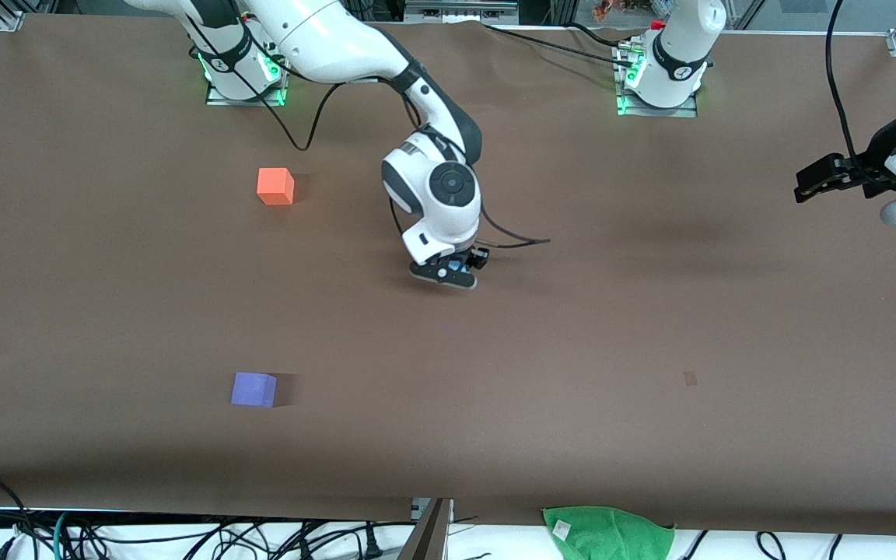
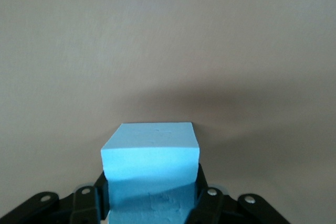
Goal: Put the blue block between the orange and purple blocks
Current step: 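Carry the cube with the right gripper between the orange and purple cubes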
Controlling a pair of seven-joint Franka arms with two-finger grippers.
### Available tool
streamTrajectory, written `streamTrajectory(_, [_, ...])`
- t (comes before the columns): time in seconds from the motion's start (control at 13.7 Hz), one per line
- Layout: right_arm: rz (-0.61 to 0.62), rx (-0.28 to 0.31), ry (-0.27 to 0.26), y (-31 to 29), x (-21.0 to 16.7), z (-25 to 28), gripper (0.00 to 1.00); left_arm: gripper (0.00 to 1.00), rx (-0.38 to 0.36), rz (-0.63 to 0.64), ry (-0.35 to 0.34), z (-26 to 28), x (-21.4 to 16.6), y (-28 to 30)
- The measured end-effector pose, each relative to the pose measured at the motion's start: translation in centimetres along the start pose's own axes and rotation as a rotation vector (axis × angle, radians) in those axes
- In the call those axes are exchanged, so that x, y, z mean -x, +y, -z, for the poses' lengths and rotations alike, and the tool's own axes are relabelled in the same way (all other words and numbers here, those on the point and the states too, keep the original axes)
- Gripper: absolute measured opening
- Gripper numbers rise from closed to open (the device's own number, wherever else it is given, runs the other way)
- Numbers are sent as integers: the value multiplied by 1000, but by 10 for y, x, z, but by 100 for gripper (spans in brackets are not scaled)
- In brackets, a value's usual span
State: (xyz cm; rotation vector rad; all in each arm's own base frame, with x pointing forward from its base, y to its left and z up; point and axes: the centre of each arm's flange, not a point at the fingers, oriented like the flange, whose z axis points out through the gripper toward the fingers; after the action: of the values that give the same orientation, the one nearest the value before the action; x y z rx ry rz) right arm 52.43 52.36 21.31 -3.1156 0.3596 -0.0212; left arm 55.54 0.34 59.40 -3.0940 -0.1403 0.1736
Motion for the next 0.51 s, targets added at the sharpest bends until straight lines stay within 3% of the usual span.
streamTrajectory(0.22, [60,29,-24,32,-42,34,58,100,0,0,3,1,0,0])
streamTrajectory(0.51, [240,81,-64,103,-92,75,58,100,1,0,6,3,0,0])
